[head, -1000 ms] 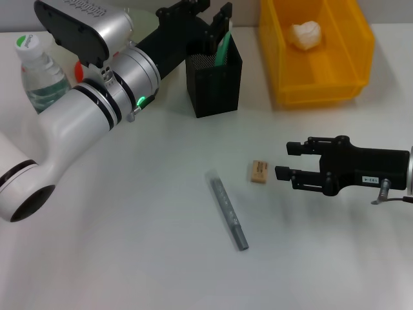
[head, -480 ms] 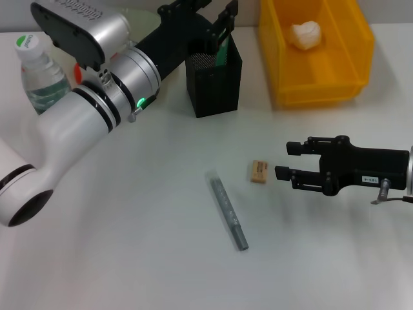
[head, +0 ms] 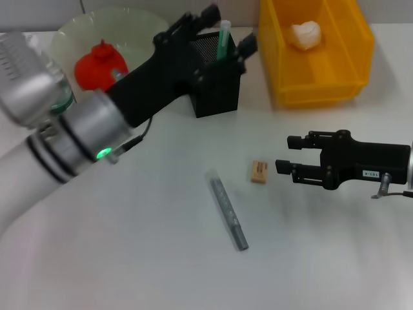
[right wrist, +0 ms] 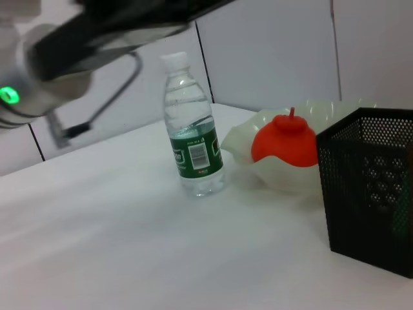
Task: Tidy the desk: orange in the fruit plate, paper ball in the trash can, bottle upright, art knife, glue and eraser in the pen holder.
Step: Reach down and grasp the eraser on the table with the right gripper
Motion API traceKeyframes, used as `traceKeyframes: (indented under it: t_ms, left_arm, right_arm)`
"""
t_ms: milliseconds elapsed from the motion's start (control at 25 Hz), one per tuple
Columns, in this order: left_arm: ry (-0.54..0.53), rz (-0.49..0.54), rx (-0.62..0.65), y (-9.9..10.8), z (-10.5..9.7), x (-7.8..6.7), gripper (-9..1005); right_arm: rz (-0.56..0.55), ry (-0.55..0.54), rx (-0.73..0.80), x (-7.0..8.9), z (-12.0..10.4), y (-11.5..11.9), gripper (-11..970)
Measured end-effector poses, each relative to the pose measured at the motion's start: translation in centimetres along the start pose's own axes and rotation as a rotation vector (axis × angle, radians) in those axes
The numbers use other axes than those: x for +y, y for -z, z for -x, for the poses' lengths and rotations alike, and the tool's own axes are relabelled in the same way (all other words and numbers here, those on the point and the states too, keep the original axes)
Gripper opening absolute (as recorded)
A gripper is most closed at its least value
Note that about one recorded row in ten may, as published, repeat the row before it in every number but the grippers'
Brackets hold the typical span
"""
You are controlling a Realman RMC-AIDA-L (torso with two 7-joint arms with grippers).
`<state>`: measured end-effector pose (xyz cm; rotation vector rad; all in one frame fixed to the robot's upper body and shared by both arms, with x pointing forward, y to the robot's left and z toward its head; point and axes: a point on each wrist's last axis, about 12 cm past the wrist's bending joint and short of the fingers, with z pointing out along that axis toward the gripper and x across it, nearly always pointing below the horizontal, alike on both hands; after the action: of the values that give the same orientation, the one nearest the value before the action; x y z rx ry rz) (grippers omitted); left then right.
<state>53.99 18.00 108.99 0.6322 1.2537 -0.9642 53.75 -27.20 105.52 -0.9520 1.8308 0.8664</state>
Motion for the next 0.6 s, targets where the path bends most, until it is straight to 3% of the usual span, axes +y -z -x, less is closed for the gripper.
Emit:
traceKeyframes:
  t_ms: [200,320,600]
  left_arm:
    - [0.038,-0.118,0.028,2.6,0.7,-0.2,804]
    - [0.075,-0.231,0.114,4.8,1.3,0.0,823]
    - [0.144,-0.278,0.27,7.0,1.4,0.8,819]
  right_arm:
    - [0.004,0.006,-0.004,-0.1,0.3,-0.1,617]
    - [0.005,0.01,-0.005,-0.2,0.5,-0.1,617]
    - [0.012,0.016,-0.007,-0.3,0.9,-0.3,617]
